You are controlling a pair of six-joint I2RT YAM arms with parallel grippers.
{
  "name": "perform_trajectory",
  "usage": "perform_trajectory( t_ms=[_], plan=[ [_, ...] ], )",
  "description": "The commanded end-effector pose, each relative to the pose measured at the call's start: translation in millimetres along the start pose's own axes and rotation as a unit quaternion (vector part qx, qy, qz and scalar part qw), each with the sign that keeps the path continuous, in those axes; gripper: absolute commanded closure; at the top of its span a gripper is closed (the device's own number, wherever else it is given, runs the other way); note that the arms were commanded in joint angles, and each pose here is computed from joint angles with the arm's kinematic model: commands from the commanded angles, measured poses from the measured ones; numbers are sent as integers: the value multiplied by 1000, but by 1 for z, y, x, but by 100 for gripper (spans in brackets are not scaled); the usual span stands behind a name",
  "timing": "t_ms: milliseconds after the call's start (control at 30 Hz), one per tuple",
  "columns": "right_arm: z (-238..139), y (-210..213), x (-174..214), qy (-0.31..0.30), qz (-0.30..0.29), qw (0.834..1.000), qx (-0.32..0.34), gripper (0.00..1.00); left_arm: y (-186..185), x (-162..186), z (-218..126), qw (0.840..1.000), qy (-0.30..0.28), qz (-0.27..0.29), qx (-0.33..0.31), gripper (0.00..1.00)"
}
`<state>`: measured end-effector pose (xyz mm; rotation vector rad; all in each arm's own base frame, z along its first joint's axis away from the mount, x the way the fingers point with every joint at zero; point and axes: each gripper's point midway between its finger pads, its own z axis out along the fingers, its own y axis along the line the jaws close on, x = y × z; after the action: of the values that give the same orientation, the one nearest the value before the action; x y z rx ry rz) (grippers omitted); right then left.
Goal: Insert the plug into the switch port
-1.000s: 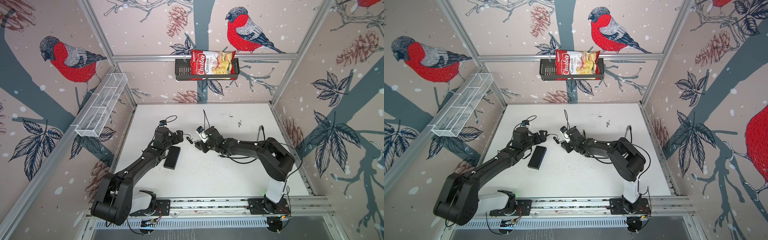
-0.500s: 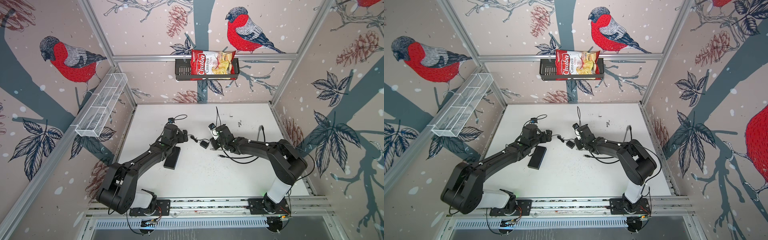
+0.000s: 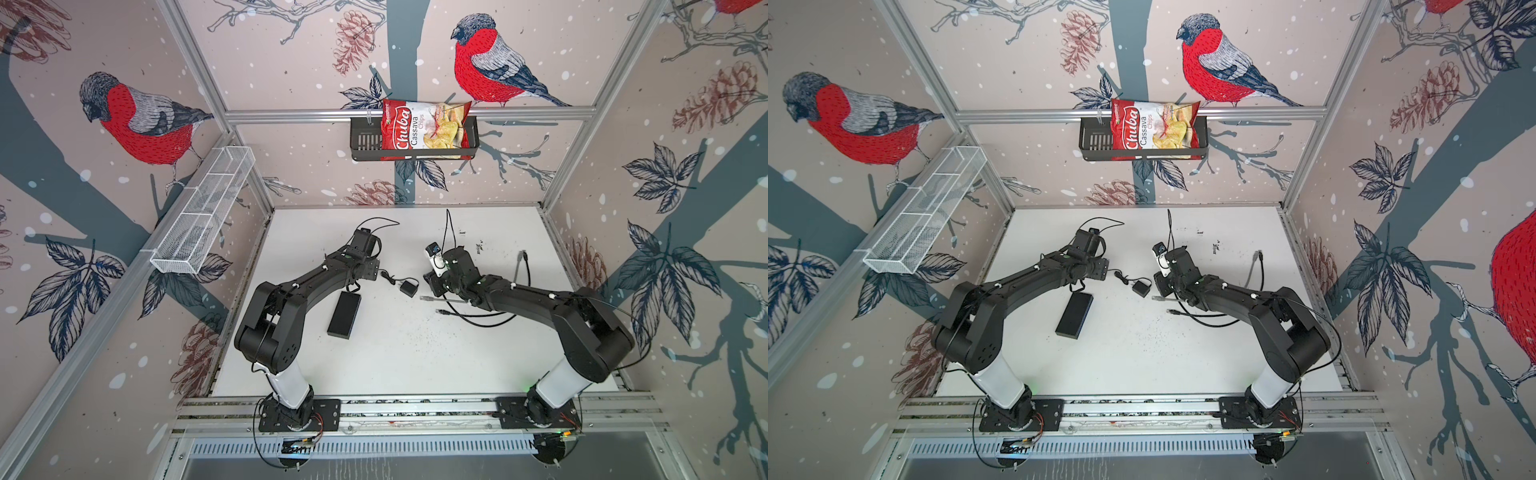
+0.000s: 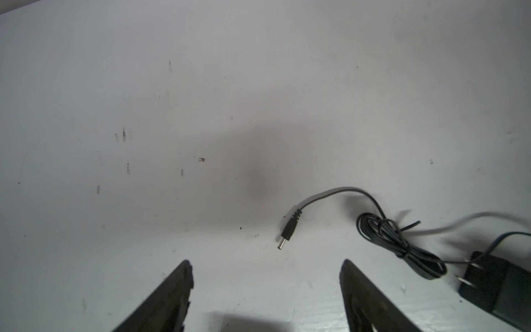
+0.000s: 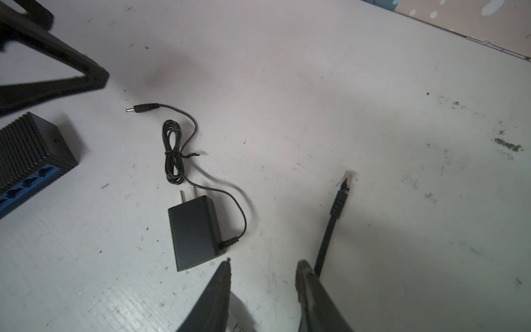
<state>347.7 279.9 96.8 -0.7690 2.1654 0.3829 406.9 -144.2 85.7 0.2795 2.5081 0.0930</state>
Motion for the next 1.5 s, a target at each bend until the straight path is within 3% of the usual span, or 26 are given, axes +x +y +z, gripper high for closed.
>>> perform_trajectory(
  t_ms=[0,600,900,1067,1100,1133,1333,1467],
  plan=[
    [-3,3,-12,-24,13,999,-17,59,-4,21,6,998,50,37,13,25],
    [-7,-8,-22,-55,62,996,-31,57,-9,22,33,993,100,58,16,43],
    [-48,-10,-47,-139,54,988,-32,57,-8,24,53,990,123,63,14,46],
    [-82,-16,-70,-197,56,979,-12,40,-8,28,60,989,131,62,22,53],
    [-90,-18,-75,-210,56,976,-7,30,-9,28,61,989,131,63,22,54],
    [-99,-19,-80,-224,56,973,-1,2,-9,28,62,989,133,64,22,56],
    [-142,-34,-102,-290,73,953,40,1,-12,29,64,988,136,68,31,65],
    [-141,-40,-108,-285,75,954,57,1,-11,33,64,987,143,72,30,71]
  ],
)
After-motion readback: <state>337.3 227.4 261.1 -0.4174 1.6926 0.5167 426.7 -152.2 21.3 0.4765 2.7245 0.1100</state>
